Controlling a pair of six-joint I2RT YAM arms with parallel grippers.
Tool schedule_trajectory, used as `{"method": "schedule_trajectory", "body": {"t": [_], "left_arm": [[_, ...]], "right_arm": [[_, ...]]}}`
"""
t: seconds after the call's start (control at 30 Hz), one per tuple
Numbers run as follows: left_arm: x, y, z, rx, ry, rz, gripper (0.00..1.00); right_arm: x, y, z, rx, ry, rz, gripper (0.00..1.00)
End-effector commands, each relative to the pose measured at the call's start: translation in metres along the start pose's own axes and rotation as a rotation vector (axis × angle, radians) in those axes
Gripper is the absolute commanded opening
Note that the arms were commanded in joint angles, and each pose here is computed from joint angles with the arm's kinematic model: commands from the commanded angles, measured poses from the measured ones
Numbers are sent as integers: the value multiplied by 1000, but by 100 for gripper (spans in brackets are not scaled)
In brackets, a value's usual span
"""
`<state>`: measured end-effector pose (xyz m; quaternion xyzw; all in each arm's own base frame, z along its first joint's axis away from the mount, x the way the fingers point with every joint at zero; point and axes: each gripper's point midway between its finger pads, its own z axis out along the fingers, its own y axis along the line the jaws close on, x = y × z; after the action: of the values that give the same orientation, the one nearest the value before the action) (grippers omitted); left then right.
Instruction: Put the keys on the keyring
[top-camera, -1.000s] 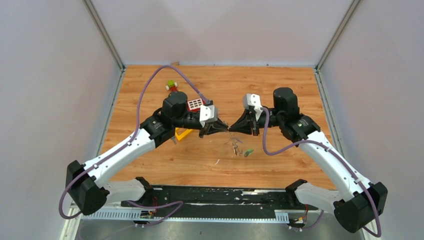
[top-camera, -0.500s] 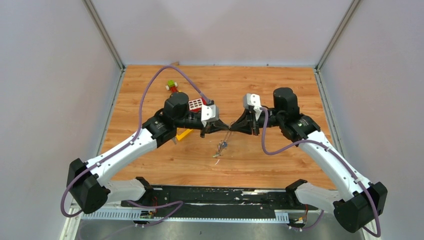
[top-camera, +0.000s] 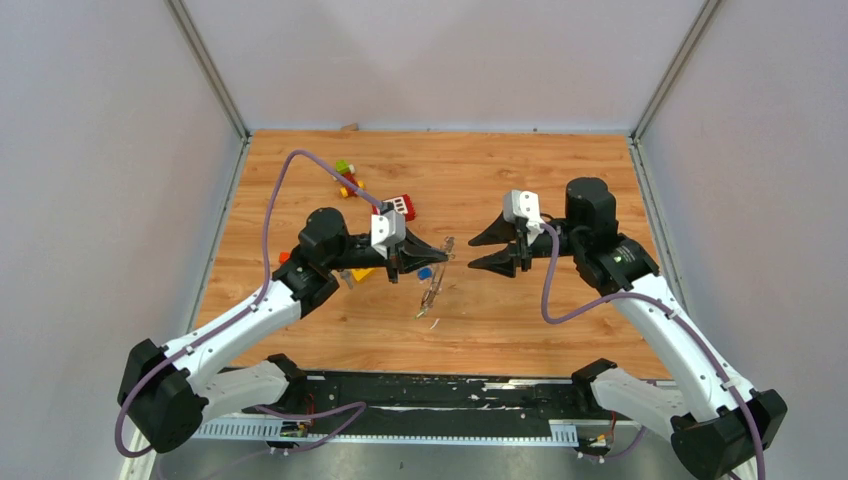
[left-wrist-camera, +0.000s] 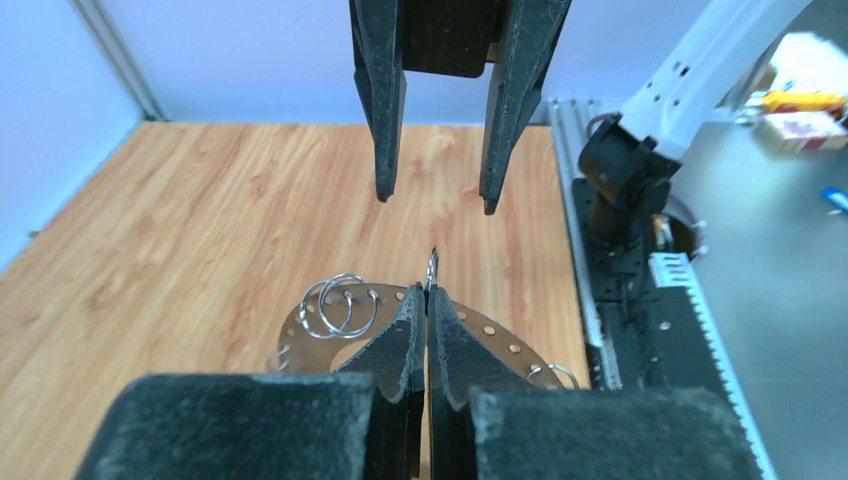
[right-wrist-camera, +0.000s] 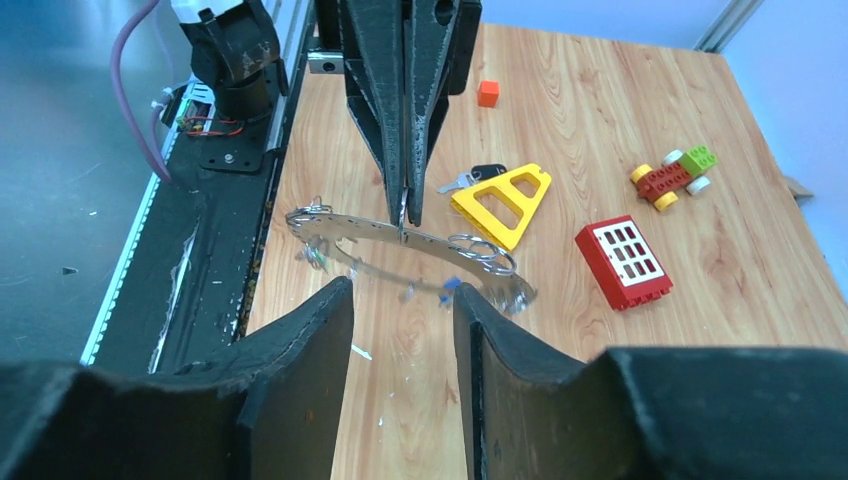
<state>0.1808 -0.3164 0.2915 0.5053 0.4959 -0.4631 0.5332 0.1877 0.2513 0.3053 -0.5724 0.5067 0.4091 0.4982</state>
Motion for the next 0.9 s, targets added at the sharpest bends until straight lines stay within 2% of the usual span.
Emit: {"method": "schedule_trajectory", "body": {"t": [0.0, 0.3, 0.87], "left_arm": [[-53, -19, -3, 87, -241, -5, 0], [-49, -21, -2, 96, -317, -47, 0], [-42, -22, -2, 97, -324, -52, 0]], "right_arm": [[-14, 10, -1, -59, -50, -38, 41], [-14, 15, 1, -92, -74, -15, 38], [-16, 19, 13, -137, -89, 30, 32]]}}
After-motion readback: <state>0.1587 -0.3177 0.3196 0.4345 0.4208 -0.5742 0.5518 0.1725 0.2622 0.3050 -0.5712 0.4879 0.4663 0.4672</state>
